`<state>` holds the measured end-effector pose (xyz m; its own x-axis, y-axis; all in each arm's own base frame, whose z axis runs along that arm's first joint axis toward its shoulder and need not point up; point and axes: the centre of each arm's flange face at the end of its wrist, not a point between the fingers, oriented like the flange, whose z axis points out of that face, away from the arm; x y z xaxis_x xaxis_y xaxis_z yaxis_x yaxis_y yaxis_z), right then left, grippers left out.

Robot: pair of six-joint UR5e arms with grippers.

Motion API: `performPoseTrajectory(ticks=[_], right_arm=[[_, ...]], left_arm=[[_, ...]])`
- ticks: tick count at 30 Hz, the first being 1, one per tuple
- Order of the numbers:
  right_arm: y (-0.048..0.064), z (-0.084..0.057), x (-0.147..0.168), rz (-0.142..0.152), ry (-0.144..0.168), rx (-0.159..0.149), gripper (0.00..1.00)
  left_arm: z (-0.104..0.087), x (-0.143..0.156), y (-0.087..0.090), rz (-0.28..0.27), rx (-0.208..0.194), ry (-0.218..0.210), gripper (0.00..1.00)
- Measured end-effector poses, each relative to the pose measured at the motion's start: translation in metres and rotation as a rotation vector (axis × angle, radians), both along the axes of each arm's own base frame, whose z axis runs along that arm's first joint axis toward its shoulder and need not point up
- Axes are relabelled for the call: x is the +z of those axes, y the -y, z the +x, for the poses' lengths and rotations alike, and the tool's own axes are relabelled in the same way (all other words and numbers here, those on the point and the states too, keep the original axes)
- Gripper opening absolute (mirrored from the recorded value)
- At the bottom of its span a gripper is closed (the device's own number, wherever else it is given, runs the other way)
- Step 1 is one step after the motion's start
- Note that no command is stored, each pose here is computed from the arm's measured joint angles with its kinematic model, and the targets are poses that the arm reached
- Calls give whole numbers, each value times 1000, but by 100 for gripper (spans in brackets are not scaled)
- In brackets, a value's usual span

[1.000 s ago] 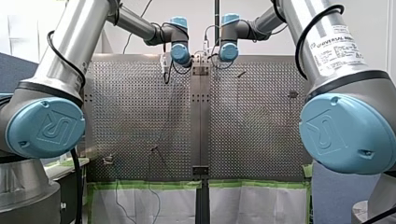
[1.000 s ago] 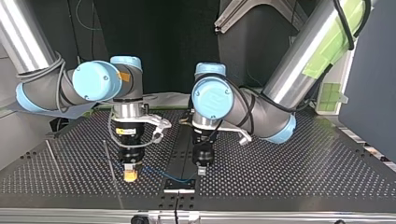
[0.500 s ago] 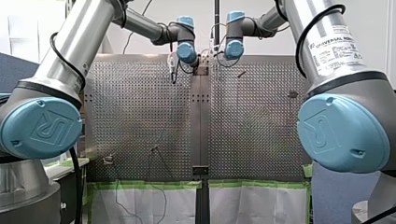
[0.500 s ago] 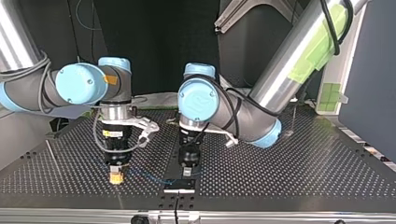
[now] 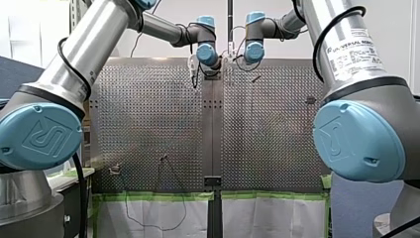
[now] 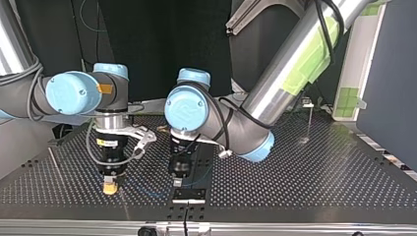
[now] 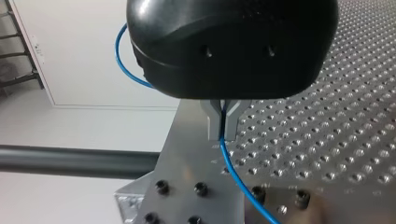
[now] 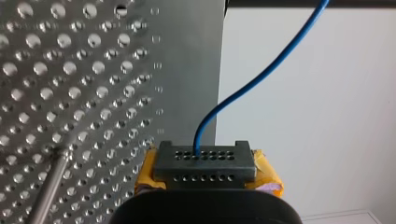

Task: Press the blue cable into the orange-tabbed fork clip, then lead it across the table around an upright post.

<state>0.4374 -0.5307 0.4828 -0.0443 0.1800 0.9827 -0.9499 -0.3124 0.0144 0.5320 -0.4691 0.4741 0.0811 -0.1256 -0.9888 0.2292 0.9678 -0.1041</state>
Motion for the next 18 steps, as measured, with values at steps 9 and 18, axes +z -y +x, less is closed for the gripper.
performPoseTrajectory(ticks=[9, 18], right_arm=[[12, -18, 0, 6, -7, -32, 0], [25, -38, -2, 23, -24, -68, 0]], left_arm=[[4, -7, 27, 2, -29, -8, 0], [4, 5, 47, -26, -62, 15, 0]])
